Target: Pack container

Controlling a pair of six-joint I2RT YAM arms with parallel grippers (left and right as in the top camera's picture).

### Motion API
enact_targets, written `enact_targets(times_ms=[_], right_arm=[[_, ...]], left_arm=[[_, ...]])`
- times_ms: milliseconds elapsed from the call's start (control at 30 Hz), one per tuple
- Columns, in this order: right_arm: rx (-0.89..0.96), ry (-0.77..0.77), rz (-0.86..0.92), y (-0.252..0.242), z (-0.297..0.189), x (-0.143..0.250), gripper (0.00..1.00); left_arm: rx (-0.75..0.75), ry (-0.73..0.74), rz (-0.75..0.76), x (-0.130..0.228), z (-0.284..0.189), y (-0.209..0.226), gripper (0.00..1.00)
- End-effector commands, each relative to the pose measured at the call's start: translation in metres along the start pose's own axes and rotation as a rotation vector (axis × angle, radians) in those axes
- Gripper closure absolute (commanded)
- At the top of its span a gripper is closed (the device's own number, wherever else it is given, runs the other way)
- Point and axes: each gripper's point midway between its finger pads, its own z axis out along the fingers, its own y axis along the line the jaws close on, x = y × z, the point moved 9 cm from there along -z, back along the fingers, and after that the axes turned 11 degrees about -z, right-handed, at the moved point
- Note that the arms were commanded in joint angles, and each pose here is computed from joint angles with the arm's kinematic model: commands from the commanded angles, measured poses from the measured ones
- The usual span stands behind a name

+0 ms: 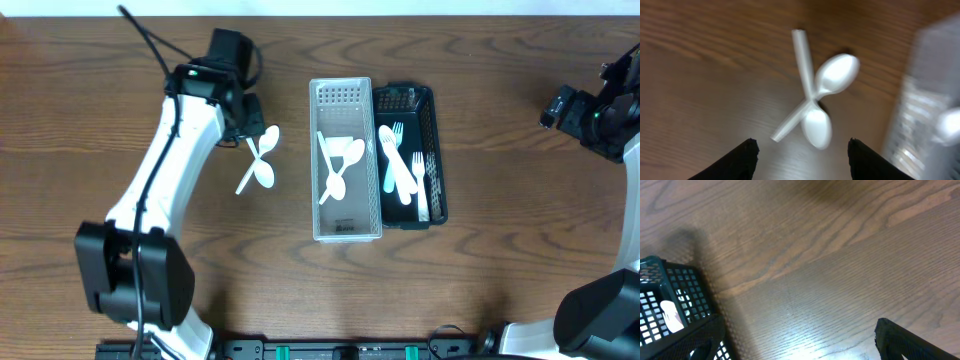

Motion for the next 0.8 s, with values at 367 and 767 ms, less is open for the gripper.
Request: enact_targets(times_ms=[367, 767], right_arm=[[-0.001, 0.019, 0.020, -0.003, 0.003, 0.002, 0.01], [-0.001, 0.043, 0.023, -0.003, 0.003, 0.006, 0.01]], left_arm=[[-0.065, 0.106, -0.105, -0.004, 0.112, -0.006, 0.44], [-0.094, 0.142, -0.109, 0.001, 0.142, -0.005, 0.57]])
